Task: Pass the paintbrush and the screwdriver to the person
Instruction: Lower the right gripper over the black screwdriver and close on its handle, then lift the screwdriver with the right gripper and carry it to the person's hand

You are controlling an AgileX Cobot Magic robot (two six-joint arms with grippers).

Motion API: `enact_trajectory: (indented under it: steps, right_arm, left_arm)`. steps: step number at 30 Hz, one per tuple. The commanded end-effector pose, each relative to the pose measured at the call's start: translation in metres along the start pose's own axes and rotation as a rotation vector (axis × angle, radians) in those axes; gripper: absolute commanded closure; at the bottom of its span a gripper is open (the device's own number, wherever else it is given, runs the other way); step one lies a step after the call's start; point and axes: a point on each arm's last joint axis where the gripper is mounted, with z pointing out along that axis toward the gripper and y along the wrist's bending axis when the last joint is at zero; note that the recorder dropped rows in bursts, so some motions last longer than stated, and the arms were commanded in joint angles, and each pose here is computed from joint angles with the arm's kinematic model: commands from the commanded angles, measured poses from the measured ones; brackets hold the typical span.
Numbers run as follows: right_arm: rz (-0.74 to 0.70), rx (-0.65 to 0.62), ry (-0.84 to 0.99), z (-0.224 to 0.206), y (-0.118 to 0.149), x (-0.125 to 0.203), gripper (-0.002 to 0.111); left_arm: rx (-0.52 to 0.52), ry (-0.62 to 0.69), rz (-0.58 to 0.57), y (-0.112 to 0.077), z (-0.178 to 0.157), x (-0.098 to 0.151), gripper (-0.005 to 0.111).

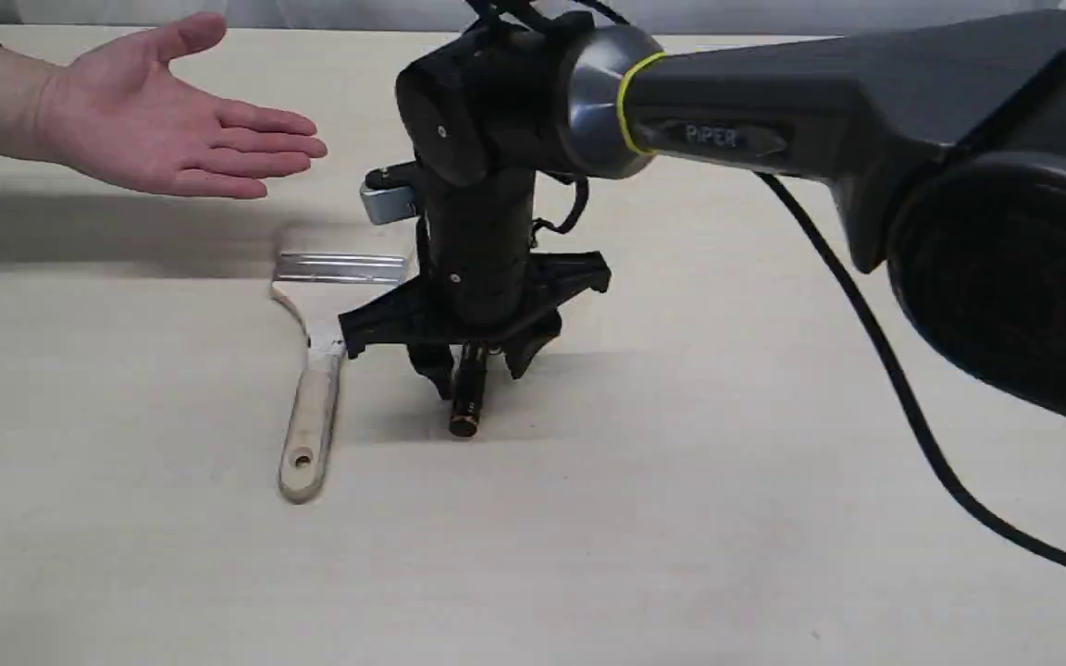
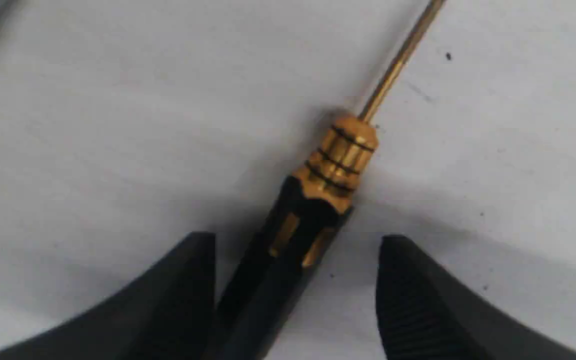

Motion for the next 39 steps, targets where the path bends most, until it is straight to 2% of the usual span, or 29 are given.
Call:
enact_trajectory:
  steps: [1, 6, 11, 16, 23, 27, 32, 39]
  right_arm:
    - [-0.001, 0.004, -0.010, 0.004, 0.001, -0.002, 0.070]
    - [-0.047, 0.036, -0.029, 0.003, -0.002, -0.003, 0.104]
    - [-0.089, 0.039, -0.042, -0.012, -0.003, -0.002, 0.104]
    - [-0.124, -0.055, -0.141, -0.071, 0.000, 0.004, 0.104]
    - [-0.261, -0.221, -0.517, -0.177, 0.025, 0.021, 0.104]
    - [-0.357, -0.305, -0.679, -0.211, 0.045, 0.020, 0.104]
    - [-0.388, -0.354, -0.694, -0.204, 0.062, 0.003, 0.104]
    - [-0.412, -0.324, -0.654, -0.144, 0.081, -0.029, 0.104]
  left_arm:
    - [0.007, -0.011, -0.004, 0.000, 0.000, 0.000, 0.107]
    - [0.007, -0.011, -0.004, 0.000, 0.000, 0.000, 0.107]
    - [0.007, -0.011, -0.004, 0.000, 0.000, 0.000, 0.107]
    - [0.007, -0.011, -0.004, 0.000, 0.000, 0.000, 0.107]
    - [0.007, -0.010, -0.005, 0.000, 0.000, 0.000, 0.107]
    - [0.007, -0.010, -0.005, 0.000, 0.000, 0.000, 0.107]
    - [0.007, -0.010, -0.005, 0.000, 0.000, 0.000, 0.107]
    - [0.007, -0.010, -0.005, 0.000, 0.000, 0.000, 0.107]
